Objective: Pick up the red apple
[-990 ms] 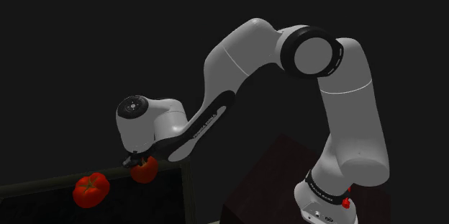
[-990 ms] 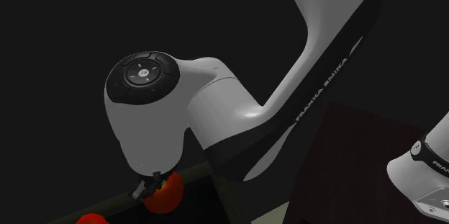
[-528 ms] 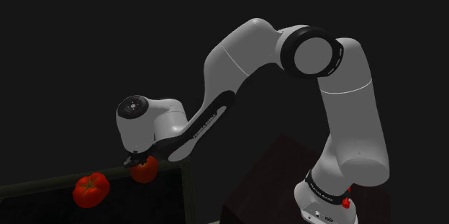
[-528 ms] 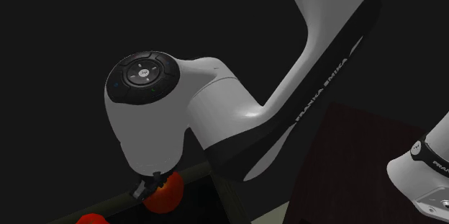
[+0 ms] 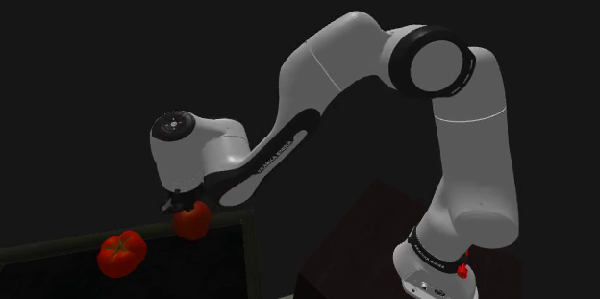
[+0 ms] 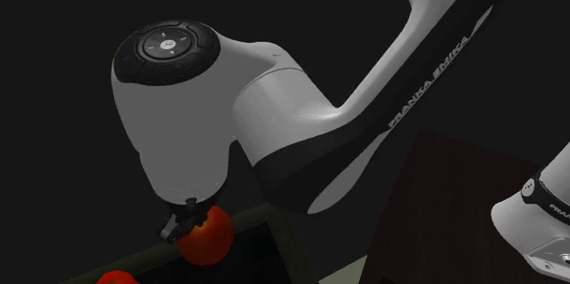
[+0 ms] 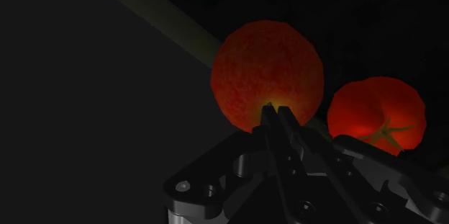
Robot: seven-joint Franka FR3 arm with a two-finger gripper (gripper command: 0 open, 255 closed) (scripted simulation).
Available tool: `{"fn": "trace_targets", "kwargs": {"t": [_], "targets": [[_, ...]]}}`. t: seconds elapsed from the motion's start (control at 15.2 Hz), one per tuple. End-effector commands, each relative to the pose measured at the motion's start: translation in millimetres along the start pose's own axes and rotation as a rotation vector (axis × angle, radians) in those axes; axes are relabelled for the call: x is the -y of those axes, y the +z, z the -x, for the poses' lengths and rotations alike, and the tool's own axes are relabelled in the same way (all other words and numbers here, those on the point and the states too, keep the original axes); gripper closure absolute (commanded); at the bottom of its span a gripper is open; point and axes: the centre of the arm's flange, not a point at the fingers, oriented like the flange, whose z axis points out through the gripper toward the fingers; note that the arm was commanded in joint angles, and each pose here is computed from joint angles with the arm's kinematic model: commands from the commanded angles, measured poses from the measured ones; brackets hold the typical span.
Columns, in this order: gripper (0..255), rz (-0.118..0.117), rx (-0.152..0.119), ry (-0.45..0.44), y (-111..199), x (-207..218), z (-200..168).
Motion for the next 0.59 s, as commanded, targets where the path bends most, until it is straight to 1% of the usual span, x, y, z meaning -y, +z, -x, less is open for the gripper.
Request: {"fn": "trace_targets", "kwargs": {"t": [0.0,0.4,0.53], "targets": [[255,0.000,0.000,0.000,-9.9,-0.6,-2.0],[255,0.000,0.000,0.000,-40.4,-2.8,-10.5],[255,0.000,0.000,0.000,-41.1,-2.9,-10.7]]}}
